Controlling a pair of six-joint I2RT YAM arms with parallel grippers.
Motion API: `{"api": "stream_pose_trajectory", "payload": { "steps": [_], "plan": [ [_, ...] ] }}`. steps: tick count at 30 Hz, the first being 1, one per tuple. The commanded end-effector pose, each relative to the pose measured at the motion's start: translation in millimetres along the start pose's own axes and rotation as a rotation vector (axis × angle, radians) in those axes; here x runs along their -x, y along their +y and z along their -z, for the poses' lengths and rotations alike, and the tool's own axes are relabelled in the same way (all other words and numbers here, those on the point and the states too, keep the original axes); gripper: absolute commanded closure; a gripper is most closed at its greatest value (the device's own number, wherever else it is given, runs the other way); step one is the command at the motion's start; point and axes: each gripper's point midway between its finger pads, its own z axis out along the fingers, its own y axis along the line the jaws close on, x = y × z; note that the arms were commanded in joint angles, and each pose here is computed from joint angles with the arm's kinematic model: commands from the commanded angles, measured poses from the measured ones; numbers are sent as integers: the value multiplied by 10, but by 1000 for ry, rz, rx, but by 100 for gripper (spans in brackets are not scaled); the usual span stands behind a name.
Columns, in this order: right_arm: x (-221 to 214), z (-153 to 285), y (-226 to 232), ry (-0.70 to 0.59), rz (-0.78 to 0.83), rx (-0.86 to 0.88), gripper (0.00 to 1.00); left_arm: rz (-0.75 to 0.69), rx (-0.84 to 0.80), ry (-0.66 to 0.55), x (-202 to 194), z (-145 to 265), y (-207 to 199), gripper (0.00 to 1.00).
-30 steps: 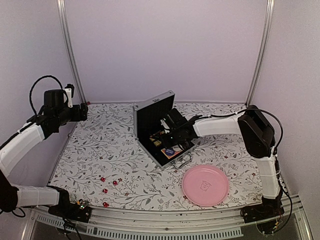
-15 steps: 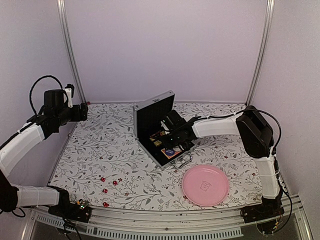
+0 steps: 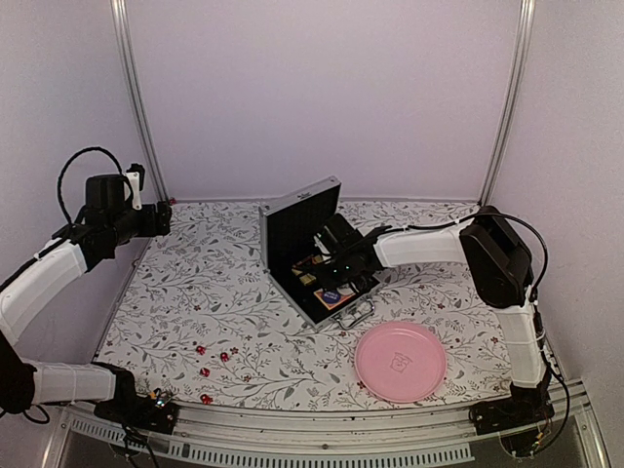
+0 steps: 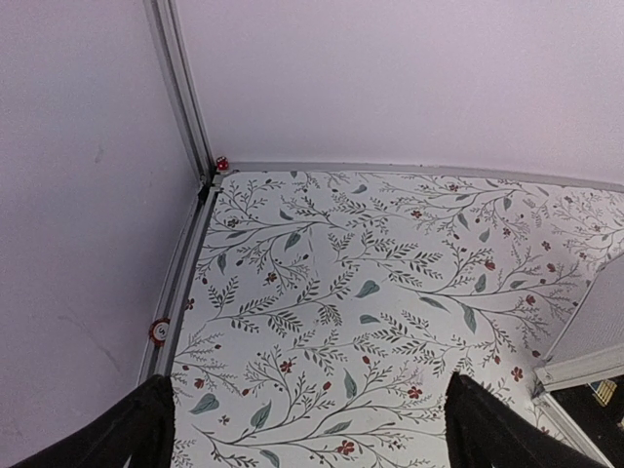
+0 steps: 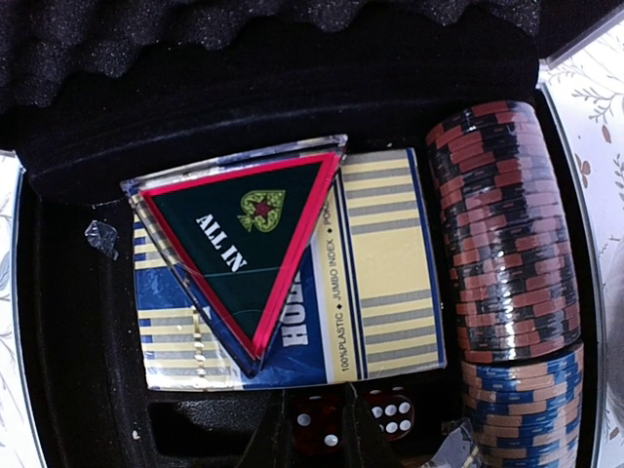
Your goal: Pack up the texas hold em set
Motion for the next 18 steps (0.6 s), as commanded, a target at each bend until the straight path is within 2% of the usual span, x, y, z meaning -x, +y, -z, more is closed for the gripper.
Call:
{"api": "stream_pose_trajectory", "payload": {
  "steps": [1,10,18],
  "plan": [
    [64,-15,25,5,11,41,97,7,-6,-13,16,-13,-3,4],
    [411,331,396,-61,27,246,97,8,-8,-17,27,-4,-5,4],
    [571,496,284,-108,26,185,97,7,-9,-15,24,-4,-6,4]
  ]
}}
